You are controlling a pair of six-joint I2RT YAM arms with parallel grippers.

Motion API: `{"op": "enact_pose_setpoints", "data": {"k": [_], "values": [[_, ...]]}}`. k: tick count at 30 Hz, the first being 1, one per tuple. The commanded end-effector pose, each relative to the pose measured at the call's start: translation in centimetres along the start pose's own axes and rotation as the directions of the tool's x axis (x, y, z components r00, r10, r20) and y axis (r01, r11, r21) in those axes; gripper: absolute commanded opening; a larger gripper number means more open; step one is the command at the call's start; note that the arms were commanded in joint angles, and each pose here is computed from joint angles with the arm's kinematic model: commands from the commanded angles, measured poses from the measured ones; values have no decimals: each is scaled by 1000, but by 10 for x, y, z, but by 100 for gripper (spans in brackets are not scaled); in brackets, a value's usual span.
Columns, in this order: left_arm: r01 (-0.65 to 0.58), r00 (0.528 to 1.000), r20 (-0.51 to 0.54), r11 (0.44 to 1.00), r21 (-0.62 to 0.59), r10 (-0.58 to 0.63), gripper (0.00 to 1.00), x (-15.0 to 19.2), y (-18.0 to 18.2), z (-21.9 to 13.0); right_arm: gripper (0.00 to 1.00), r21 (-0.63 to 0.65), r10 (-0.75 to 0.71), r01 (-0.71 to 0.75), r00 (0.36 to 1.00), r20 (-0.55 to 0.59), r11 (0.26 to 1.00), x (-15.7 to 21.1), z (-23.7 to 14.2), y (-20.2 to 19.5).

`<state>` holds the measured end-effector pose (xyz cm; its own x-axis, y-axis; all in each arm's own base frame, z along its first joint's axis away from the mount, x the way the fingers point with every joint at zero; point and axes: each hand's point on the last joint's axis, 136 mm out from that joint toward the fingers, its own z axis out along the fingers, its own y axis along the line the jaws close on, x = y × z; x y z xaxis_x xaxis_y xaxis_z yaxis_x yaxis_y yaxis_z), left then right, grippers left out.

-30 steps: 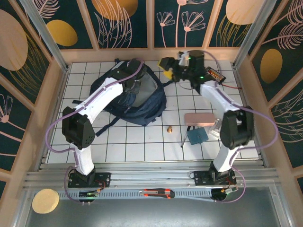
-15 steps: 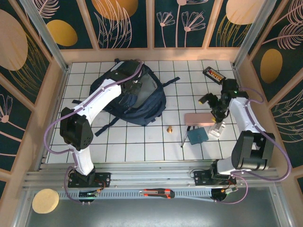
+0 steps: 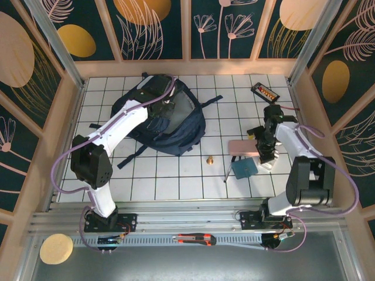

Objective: Pack the student bag

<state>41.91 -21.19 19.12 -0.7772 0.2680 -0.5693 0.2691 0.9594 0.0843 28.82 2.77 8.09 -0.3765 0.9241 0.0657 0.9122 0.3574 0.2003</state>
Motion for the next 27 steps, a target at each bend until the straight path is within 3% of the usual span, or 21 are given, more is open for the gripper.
{"op": "enact_pose_setpoints", "data": {"k": [1,14,18,20,27], "values": [[14,996,87,1000,3,-14,0,-17,6,-19,99,11,36,-37,997,61,999,-13,3,15],[4,996,93,1000,7,-5,0,-16,6,-24,97,105,65,-65,998,3,992,-4,54,15],[-4,996,94,1000,3,3,0,-17,7,-25,82,117,69,-69,998,2,991,-5,61,17],[-7,996,91,1000,-1,7,0,-17,7,-25,80,115,64,-64,998,2,991,-6,61,20],[6,994,108,1000,23,-8,0,-24,4,-30,57,52,37,-37,999,13,998,-7,38,38]]}}
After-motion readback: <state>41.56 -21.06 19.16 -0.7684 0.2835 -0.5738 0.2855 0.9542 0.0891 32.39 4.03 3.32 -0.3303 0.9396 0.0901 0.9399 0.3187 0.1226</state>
